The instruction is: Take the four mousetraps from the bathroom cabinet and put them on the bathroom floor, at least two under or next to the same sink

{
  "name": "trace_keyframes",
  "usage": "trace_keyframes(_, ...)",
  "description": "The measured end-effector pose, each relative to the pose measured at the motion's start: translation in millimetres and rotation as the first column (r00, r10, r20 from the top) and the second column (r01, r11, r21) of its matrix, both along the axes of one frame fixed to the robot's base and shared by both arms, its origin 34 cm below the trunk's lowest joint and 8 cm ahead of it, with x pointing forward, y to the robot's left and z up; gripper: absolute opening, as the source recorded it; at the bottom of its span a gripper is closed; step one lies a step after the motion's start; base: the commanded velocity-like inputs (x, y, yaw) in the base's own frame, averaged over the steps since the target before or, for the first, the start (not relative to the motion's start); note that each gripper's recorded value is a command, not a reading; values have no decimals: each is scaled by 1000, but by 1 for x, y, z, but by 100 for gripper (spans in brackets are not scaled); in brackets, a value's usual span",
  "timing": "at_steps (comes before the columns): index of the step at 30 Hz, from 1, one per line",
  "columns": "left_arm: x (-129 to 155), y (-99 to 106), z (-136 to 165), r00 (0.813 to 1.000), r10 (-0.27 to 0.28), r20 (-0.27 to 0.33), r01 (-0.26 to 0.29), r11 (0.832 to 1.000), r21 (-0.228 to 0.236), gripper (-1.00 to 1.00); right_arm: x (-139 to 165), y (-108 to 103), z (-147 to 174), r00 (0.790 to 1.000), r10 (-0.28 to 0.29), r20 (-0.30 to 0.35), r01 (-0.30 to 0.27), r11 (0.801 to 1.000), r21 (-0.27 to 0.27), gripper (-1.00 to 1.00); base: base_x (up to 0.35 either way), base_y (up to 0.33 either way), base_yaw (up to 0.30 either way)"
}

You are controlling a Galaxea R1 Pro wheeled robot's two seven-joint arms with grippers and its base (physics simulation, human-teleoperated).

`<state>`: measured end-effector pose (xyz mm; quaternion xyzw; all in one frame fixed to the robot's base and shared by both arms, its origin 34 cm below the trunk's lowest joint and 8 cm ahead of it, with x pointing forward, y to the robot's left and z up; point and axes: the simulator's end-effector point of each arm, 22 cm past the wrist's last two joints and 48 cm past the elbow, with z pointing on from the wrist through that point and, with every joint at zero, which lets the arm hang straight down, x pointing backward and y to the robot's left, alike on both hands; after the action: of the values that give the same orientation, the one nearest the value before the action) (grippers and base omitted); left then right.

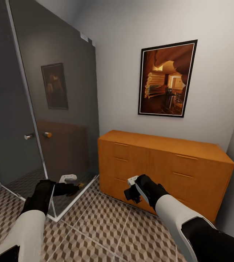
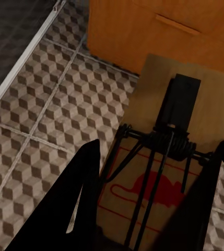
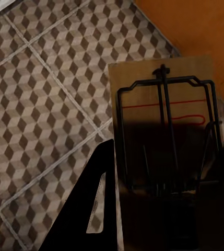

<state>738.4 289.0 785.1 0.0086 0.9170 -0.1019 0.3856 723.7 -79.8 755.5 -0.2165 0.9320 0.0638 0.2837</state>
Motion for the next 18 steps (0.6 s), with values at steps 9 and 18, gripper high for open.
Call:
trace_keyframes(9,-16,44,-70,994,105,-41,-106,994,-15,-100,-2,0,-3,1000,-1,-7,1,1000,1,-100,0,0,270)
trace_keyframes(18,-8,116,-75,916,378,137,-390,918,76,-100,-2,0,-4,1000,-1,-8,1,1000,-1,-100,0,0,270)
